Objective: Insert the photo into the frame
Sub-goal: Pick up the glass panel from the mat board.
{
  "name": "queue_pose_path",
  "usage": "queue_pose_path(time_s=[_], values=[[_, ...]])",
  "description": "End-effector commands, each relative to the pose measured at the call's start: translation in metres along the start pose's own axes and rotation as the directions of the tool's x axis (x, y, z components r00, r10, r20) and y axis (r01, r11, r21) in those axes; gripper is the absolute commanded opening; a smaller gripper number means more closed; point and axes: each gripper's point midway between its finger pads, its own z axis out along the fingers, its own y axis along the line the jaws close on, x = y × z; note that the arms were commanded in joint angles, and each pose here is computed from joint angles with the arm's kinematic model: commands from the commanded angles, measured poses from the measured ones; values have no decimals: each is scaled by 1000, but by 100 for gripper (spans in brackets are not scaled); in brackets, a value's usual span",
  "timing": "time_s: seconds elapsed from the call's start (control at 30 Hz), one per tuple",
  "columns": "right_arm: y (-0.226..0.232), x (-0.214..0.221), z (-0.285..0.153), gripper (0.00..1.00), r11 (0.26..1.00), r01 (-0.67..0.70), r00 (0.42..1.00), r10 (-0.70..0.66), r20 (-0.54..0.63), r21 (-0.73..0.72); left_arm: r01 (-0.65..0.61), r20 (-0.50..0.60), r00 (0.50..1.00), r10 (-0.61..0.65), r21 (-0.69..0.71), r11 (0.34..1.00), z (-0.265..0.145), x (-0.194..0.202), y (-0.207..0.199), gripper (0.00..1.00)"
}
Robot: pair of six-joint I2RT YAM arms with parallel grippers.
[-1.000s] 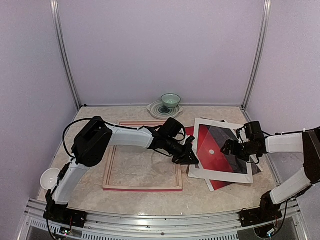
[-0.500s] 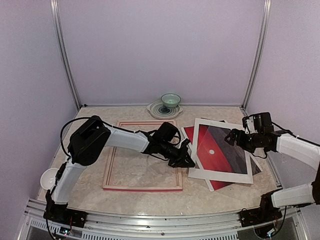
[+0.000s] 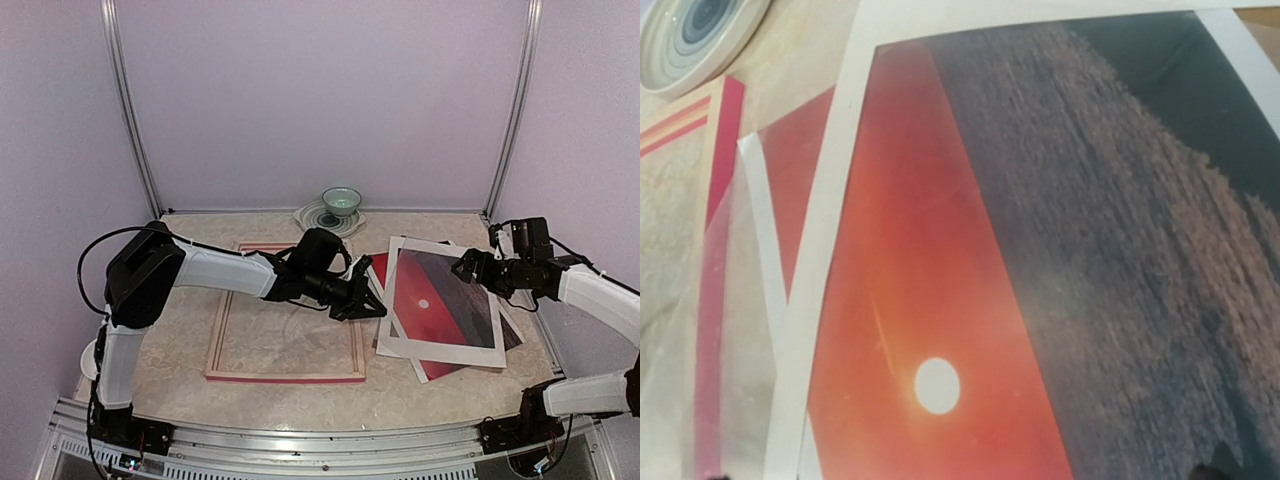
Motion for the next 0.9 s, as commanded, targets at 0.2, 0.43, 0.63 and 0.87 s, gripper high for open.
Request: queue_pose_path(time_s=[0.2, 0.43, 0.63, 0.87], values=[[0, 2, 3, 99, 1000, -16, 1000, 16, -20, -8, 3, 150, 989, 11, -93, 996, -50, -3, 3, 2], [2, 7, 10, 99, 999, -30, 999, 28, -42, -35, 36, 235, 972, 2, -157, 987, -83, 6, 15, 1], [5, 10, 17, 99, 998, -37, 998, 33, -62, -56, 76, 267, 963, -24, -187, 979, -101, 26, 31, 1], [15, 21, 35, 99, 995, -34, 992, 23, -121, -89, 126, 319, 947, -44, -242, 962, -125, 40, 51, 0]])
